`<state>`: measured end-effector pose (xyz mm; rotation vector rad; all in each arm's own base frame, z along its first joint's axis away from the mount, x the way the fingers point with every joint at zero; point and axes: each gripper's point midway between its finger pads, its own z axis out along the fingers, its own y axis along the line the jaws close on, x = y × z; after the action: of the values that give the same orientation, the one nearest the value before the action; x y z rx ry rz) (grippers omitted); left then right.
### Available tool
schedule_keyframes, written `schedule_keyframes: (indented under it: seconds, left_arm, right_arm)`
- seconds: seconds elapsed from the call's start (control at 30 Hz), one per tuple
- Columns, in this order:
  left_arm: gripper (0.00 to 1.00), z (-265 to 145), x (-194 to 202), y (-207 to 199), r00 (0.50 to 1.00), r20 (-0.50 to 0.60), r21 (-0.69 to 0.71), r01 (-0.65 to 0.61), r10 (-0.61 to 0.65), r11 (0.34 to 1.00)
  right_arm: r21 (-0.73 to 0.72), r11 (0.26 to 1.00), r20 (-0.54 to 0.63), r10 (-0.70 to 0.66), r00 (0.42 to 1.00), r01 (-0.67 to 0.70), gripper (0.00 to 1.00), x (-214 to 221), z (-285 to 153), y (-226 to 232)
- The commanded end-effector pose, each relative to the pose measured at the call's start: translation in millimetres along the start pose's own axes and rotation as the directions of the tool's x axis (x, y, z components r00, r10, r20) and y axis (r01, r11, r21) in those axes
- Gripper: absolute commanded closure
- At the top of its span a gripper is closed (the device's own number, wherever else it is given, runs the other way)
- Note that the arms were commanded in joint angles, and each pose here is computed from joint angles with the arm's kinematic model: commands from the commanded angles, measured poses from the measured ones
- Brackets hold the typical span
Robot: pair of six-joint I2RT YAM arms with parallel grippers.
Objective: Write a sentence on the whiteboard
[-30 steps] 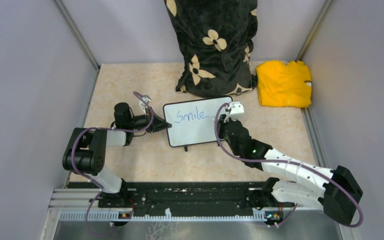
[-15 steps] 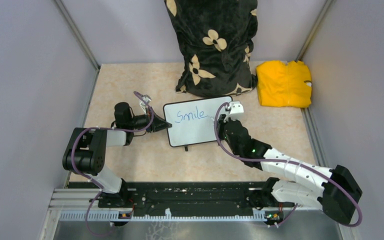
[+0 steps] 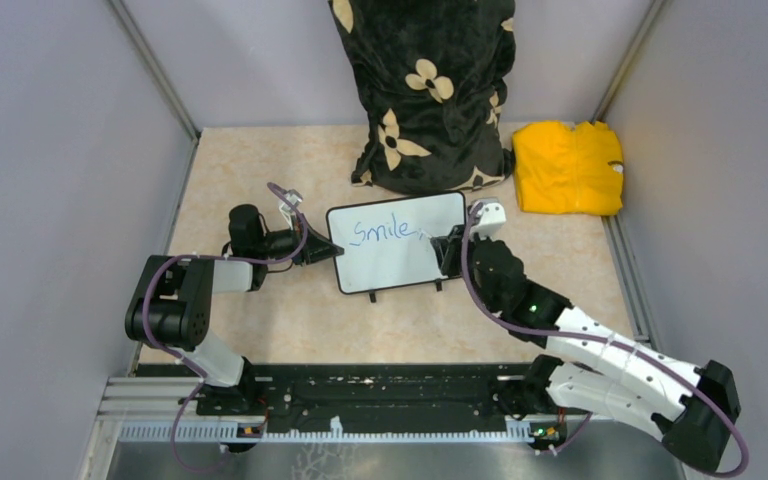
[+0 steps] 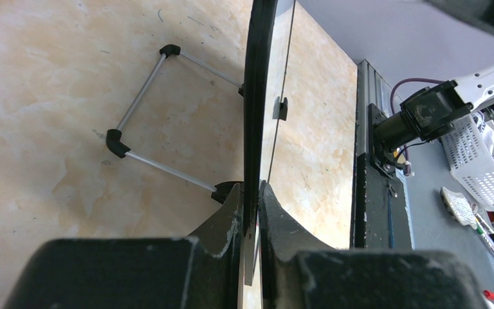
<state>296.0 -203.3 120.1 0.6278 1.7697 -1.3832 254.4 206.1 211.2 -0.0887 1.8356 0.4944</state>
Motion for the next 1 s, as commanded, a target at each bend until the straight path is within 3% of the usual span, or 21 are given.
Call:
schedule_keyframes:
  seconds: [0.0, 0.97]
  left_arm:
    - [1.0, 2.8, -1.0, 5.3, 1.0, 0.0, -0.027, -0.031, 0.031, 0.999]
    - [1.0, 2.4, 4.9, 11.8, 0.999, -0.018, -0.049, -0.031, 0.03, 0.998]
  right_arm:
    - [-0.103, 0.993, 0.105, 0.075, 0.992, -0.064, 1.0, -53.0, -15.5, 23.5]
    - [-0.186, 0.956, 0.01, -0.227, 0.974, 0.225, 1.0, 50.2, 20.4, 128.3]
